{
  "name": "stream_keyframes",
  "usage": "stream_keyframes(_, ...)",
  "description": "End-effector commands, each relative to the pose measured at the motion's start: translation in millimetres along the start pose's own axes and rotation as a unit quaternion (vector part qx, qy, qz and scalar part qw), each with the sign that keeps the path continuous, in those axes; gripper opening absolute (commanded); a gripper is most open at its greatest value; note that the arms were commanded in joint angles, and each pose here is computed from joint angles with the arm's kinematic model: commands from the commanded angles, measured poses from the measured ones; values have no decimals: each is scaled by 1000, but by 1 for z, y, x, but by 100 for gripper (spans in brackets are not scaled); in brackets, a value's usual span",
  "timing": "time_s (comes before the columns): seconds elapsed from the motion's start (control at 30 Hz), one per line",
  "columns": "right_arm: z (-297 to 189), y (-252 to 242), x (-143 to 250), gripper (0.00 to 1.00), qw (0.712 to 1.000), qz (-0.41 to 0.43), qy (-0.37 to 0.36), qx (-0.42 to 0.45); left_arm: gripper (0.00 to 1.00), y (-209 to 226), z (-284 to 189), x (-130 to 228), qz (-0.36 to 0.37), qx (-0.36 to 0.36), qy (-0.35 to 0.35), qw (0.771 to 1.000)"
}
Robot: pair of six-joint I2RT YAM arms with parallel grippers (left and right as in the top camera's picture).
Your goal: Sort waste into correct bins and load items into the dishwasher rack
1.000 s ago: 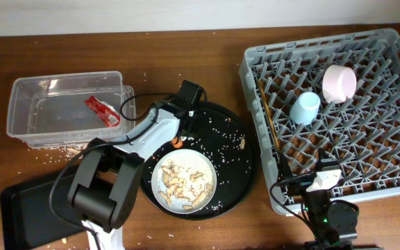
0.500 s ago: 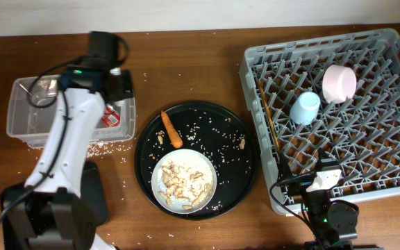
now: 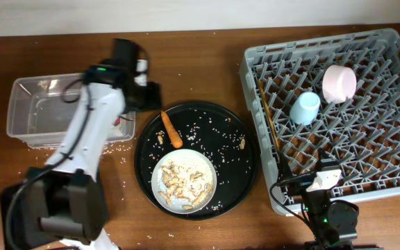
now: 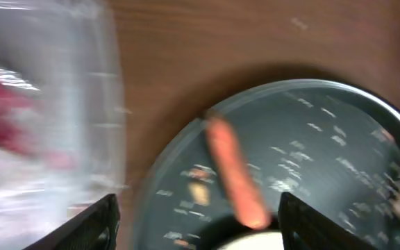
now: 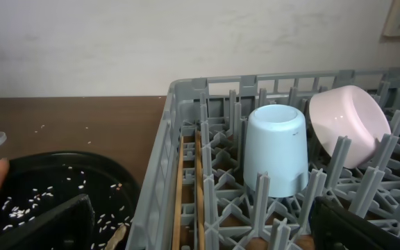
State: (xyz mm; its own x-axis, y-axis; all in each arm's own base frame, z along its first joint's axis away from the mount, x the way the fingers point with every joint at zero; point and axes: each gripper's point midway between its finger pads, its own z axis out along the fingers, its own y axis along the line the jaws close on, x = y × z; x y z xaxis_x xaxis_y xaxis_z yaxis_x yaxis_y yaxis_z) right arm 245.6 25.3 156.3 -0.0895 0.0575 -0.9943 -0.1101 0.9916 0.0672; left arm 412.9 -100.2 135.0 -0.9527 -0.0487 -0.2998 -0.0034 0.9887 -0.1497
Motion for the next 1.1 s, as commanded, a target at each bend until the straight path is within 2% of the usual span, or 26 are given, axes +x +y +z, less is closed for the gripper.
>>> stream_keyframes(0.0, 0, 0, 2, 98, 1000, 2, 2, -1, 64, -32, 30, 31, -20, -9, 41, 999)
stream_keyframes(0.1, 0, 0, 2, 98, 1000, 2, 2, -1, 61, -47, 62, 49, -30, -13, 71, 997)
stream_keyframes(0.27, 0, 0, 2, 98, 1000, 2, 2, -1, 47, -45, 99, 70, -62, -38, 118, 990)
stream_keyframes(0.5, 0, 0, 2, 98, 1000, 2, 2, -1, 48, -35, 120, 78, -78, -66, 132, 986)
stream_keyframes(0.53, 0, 0, 2, 98, 1000, 2, 2, -1, 44, -35, 123, 80, -78, -68, 136, 985)
stream_keyframes(0.6, 0, 0, 2, 98, 1000, 2, 2, -1, 26, -34, 126, 82, -78, -69, 140, 985)
stream_keyframes(0.63, 0, 0, 2, 98, 1000, 2, 2, -1, 22, -34, 125, 81, -78, -69, 138, 985)
stream_keyframes(0.8, 0, 0, 2, 98, 1000, 2, 2, -1, 9, -31, 105, 59, -82, -60, 118, 988)
stream_keyframes(0.9, 0, 0, 2, 98, 1000, 2, 2, -1, 8, -24, 73, 36, -78, -57, 95, 991)
stream_keyframes(0.97, 0, 0, 2, 98, 1000, 2, 2, -1, 8, -10, 35, 16, -83, -83, 62, 991)
stream_keyframes(1.07, 0, 0, 2, 98, 1000, 2, 2, -1, 9, 6, -14, 5, -87, -115, 28, 989)
